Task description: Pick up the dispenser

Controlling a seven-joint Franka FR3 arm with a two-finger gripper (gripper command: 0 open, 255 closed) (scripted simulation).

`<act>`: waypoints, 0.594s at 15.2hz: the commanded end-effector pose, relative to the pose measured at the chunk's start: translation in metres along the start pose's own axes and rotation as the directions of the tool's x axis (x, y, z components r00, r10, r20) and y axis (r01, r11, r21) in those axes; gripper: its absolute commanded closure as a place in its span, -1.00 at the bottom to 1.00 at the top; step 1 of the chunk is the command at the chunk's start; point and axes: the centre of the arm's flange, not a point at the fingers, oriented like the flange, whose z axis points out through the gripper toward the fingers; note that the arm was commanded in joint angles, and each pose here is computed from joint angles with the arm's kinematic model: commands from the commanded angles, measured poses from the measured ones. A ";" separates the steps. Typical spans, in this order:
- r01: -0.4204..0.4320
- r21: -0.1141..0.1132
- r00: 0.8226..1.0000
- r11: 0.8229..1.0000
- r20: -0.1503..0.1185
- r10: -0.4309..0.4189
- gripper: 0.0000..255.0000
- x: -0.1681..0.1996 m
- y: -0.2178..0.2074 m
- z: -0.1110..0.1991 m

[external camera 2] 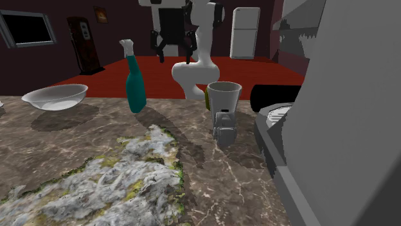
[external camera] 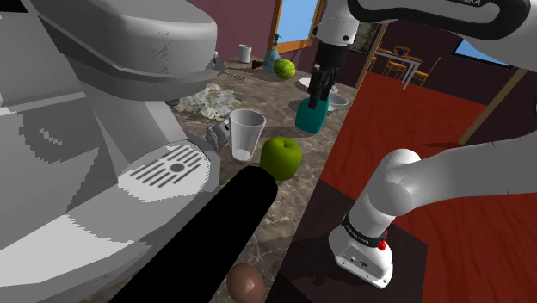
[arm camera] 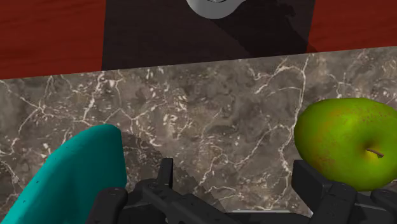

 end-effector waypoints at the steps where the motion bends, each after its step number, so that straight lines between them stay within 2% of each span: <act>1: 0.000 0.000 1.000 1.000 0.000 0.000 -1.00 0.000 0.000 0.000; 9: 0.043 0.034 0.999 0.998 0.009 -0.043 -1.00 0.076 -0.065 0.025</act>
